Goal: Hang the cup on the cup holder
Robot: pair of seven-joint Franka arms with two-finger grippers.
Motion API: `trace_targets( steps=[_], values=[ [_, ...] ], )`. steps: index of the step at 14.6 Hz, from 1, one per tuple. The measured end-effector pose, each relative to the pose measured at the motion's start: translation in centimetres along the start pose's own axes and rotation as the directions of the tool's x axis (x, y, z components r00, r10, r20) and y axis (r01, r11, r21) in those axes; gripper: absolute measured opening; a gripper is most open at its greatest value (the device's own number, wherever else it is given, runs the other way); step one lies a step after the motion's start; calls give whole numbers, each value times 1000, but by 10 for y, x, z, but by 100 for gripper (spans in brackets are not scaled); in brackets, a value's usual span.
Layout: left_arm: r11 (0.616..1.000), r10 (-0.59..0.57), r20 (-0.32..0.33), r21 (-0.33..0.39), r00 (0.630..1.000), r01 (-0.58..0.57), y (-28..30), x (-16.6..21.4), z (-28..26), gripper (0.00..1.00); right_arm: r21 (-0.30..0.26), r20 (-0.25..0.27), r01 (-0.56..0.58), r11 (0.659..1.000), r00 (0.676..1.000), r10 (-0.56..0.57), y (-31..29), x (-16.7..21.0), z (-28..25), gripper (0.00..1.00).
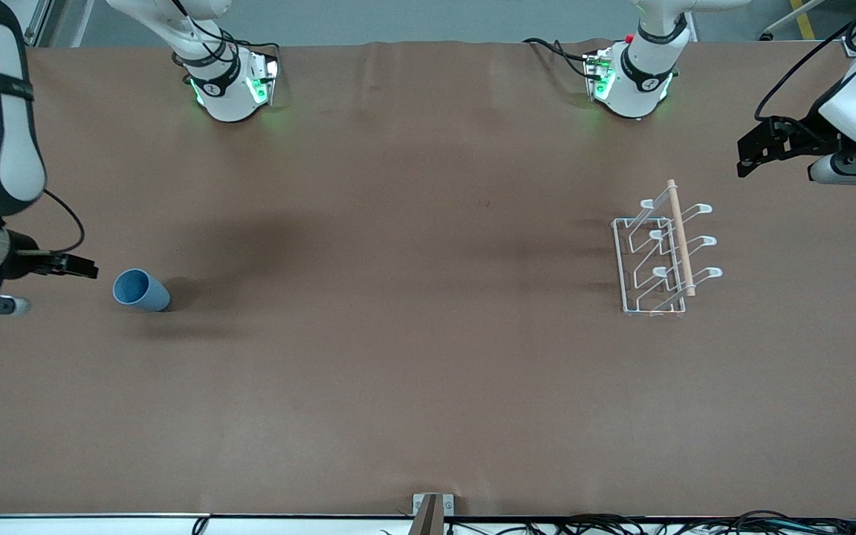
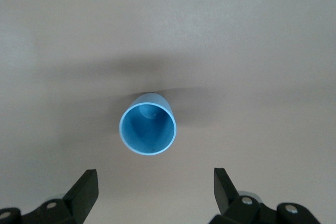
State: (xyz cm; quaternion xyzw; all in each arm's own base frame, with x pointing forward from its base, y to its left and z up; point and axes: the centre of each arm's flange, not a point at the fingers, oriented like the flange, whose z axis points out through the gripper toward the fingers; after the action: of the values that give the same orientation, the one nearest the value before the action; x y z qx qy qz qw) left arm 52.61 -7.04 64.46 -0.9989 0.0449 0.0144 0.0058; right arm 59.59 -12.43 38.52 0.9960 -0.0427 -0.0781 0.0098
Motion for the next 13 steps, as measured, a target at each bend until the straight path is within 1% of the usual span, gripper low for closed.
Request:
trace_targets(
  steps=[1, 2, 3, 4, 5, 8, 9, 12, 13],
  values=[
    [1000, 0, 0, 0, 1000, 0, 0, 0, 0, 100, 1, 17, 5, 1000, 1000, -5, 3, 2, 15, 96],
    [1000, 0, 0, 0, 1000, 0, 0, 0, 0, 100, 3, 34, 8, 1000, 999, -8, 7, 3, 26, 93],
    [1000, 0, 0, 0, 1000, 0, 0, 0, 0, 100, 5, 47, 11, 1000, 999, -11, 10, 5, 37, 93],
    [1000, 1, 0, 0, 1000, -1, 0, 0, 0, 100, 5, 54, 14, 1000, 998, -14, 12, 6, 49, 85],
    [1000, 1, 0, 0, 1000, -1, 1, 0, 0, 100, 4, 54, 14, 1000, 998, -15, 12, 7, 64, 80],
    [1000, 3, 0, 0, 1000, -3, 1, 0, 0, 100, 3, 61, 23, 1000, 998, -23, 11, 6, 106, 79],
    [1000, 3, 0, 0, 1000, -3, 2, 0, 0, 100, 2, 59, 24, 1000, 998, -24, 10, 7, 115, 79],
    [1000, 4, -1, 0, 1000, -4, 2, 0, 0, 100, -7, 22, 21, 1000, 1000, -21, 14, 15, 141, 78],
    [1000, 4, -1, 0, 1000, -4, 2, 0, 0, 100, -8, 19, 20, 1000, 1000, -19, 17, 17, 150, 76]
  ],
)
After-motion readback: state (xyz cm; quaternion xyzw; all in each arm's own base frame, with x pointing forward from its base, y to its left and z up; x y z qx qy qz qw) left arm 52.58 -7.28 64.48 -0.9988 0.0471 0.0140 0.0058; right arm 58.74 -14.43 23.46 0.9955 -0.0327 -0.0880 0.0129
